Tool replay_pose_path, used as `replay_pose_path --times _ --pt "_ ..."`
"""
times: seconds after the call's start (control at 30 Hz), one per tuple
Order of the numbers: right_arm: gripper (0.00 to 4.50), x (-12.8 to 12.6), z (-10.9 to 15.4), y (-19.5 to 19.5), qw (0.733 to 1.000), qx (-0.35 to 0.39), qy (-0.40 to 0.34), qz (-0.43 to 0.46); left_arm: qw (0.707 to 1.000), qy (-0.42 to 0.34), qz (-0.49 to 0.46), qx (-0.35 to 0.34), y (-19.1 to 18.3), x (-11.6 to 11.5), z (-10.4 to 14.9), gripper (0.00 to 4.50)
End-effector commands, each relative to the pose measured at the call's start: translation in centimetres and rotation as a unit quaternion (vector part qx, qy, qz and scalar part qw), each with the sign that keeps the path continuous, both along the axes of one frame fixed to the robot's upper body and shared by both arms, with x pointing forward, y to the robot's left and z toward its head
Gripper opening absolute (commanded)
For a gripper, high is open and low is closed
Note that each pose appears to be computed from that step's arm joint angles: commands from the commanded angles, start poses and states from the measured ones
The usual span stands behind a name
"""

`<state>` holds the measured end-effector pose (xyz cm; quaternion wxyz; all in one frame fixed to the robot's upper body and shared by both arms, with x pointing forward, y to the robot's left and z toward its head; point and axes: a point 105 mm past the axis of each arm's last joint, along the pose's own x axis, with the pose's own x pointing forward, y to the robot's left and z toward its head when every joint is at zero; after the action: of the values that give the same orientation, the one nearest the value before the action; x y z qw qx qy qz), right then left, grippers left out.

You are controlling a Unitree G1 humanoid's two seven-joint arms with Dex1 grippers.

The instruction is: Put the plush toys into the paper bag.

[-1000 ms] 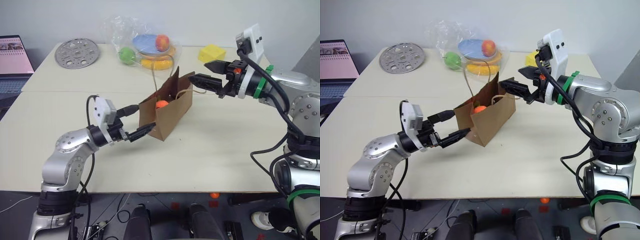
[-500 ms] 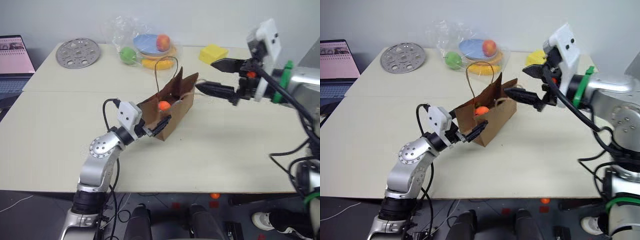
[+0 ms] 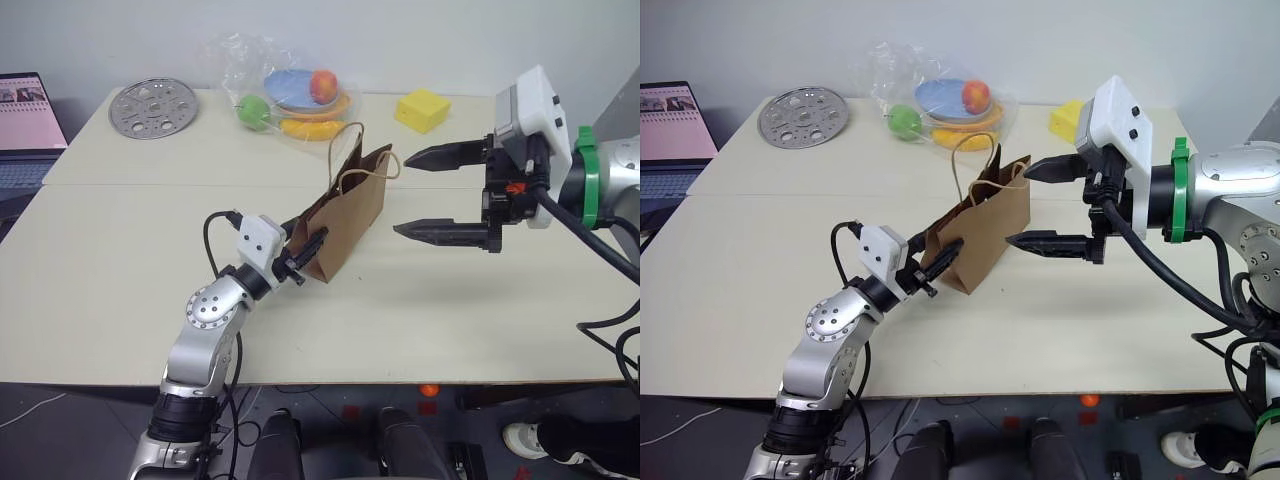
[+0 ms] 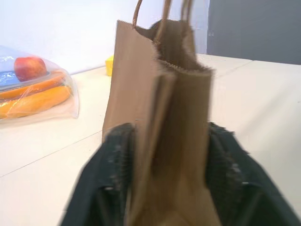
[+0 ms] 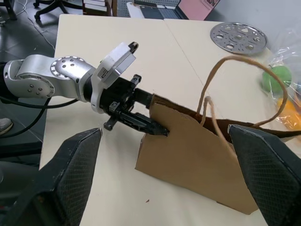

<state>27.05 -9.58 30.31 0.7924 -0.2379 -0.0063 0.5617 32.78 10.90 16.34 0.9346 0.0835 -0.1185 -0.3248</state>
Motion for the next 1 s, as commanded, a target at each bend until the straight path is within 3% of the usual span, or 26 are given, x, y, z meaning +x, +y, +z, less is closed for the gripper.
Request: replay_pose_path --times 0.03,0.1,0.2,0.3,0.37,0.43,0.57,0.77,0.87,1.0 --pt "4.50 0.2 0.9 -0.1 1.000 0.012 -0.023 -0.008 1.000 -0.023 0.006 -0.013 0.6 -0.2 1.5 0.54" --pt "4.50 0.4 1.1 -0.2 0.999 0.015 -0.025 -0.014 1.000 -0.017 0.009 -0.019 0.9 0.1 1.7 0.02" --pt "4.50 1.0 1.5 -0.8 0.999 0.024 -0.029 -0.029 0.999 -0.013 -0.018 -0.025 1.3 0.6 2.8 0.02" --pt "4.50 1.7 2.6 -1.8 0.997 0.037 -0.034 -0.051 0.995 -0.051 -0.074 -0.044 1.6 1.0 5.7 0.02" --pt "4.50 2.4 3.4 -3.0 0.996 0.039 -0.043 -0.071 0.994 -0.030 -0.104 -0.030 2.0 2.0 6.9 0.02" --pt "4.50 2.7 4.0 -4.1 0.994 0.037 -0.049 -0.086 0.983 -0.012 -0.182 -0.002 1.3 1.3 7.2 0.02" --pt "4.50 2.0 5.9 -6.3 0.995 0.046 -0.025 -0.088 0.932 0.021 -0.357 -0.060 1.7 -0.5 9.6 0.02" --pt "4.50 0.1 7.0 -7.6 0.997 0.046 0.019 -0.066 0.902 0.025 -0.427 0.055 2.0 0.1 6.8 0.02" --pt "4.50 -1.6 4.8 -7.8 0.995 0.012 0.074 -0.059 0.900 0.014 -0.430 0.074 1.2 1.8 5.3 0.02" --pt "4.50 -1.9 3.8 -7.5 0.995 0.006 0.081 -0.061 0.898 0.010 -0.431 0.088 0.7 2.0 3.6 0.02"
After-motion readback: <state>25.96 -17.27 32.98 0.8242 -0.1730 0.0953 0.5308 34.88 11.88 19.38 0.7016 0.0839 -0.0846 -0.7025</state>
